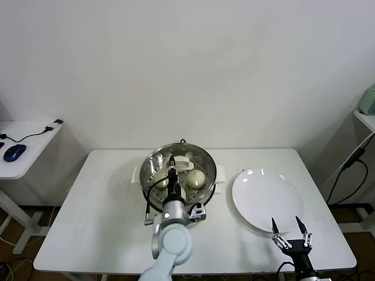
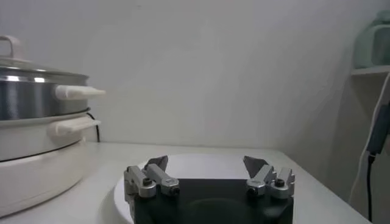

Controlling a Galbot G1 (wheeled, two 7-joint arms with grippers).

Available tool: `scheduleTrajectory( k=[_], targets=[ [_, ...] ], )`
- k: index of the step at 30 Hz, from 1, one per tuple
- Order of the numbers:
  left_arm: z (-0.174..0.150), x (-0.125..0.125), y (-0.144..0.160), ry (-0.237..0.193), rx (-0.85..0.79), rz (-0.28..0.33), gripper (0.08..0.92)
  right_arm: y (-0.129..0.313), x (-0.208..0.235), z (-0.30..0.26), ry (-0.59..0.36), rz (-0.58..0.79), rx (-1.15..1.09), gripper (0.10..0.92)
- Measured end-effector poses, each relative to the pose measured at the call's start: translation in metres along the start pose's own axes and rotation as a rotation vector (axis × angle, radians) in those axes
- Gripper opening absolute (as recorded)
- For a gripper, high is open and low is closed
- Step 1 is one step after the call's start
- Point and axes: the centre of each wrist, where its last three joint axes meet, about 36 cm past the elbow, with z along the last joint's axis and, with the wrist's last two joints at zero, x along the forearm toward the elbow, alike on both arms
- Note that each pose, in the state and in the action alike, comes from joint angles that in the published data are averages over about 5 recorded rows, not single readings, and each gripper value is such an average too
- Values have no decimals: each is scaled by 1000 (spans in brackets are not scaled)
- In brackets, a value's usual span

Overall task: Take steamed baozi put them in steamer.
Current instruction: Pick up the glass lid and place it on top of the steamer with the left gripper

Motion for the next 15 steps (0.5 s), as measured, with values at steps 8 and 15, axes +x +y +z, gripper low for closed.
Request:
scheduleTrajectory(
  k=[8,15],
  targets=[
    [3,9,6,-26,24,10,427,3,-2,-1,1,-9,-2,823],
    [13,21,20,-61,80,4,626,3,-3,-2,8,-11,-2,823]
  ],
)
